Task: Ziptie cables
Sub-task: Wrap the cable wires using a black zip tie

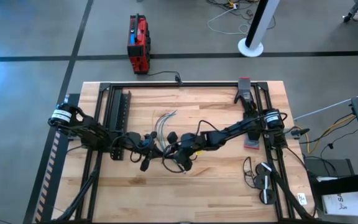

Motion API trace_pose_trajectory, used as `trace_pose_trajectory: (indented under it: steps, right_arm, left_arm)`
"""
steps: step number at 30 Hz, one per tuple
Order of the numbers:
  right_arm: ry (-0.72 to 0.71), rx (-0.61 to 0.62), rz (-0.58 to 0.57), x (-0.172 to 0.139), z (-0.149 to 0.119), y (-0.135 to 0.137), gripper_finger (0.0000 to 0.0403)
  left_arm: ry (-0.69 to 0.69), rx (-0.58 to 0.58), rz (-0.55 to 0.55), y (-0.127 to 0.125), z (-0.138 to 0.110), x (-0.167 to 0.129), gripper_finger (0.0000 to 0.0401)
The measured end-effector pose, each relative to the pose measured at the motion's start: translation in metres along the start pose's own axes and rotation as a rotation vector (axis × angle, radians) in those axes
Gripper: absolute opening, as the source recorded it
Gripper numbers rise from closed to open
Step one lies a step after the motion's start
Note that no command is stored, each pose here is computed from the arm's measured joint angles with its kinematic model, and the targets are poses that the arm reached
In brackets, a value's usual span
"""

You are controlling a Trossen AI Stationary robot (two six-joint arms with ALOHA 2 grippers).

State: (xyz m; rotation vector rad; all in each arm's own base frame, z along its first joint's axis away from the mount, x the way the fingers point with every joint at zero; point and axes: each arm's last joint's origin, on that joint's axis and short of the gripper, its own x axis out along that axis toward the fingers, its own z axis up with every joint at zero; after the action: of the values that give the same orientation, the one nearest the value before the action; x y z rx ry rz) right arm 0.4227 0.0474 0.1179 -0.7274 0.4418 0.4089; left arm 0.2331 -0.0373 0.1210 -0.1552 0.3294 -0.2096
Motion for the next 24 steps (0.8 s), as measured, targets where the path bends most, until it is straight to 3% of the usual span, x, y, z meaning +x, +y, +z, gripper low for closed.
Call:
trace_pose_trajectory:
  steps: [14, 24]
  right_arm:
    - [0.007, 0.013, 0.002, 0.0, -0.001, 0.001, 0.0006]
    - [0.025, 0.041, 0.007, -0.001, -0.002, 0.001, 0.0004]
  left_arm:
    - [-0.007, 0.007, 0.0, 0.0, 0.0, -0.002, 0.0]
    - [0.013, 0.02, 0.01, -0.002, 0.008, -0.02, 0.0019]
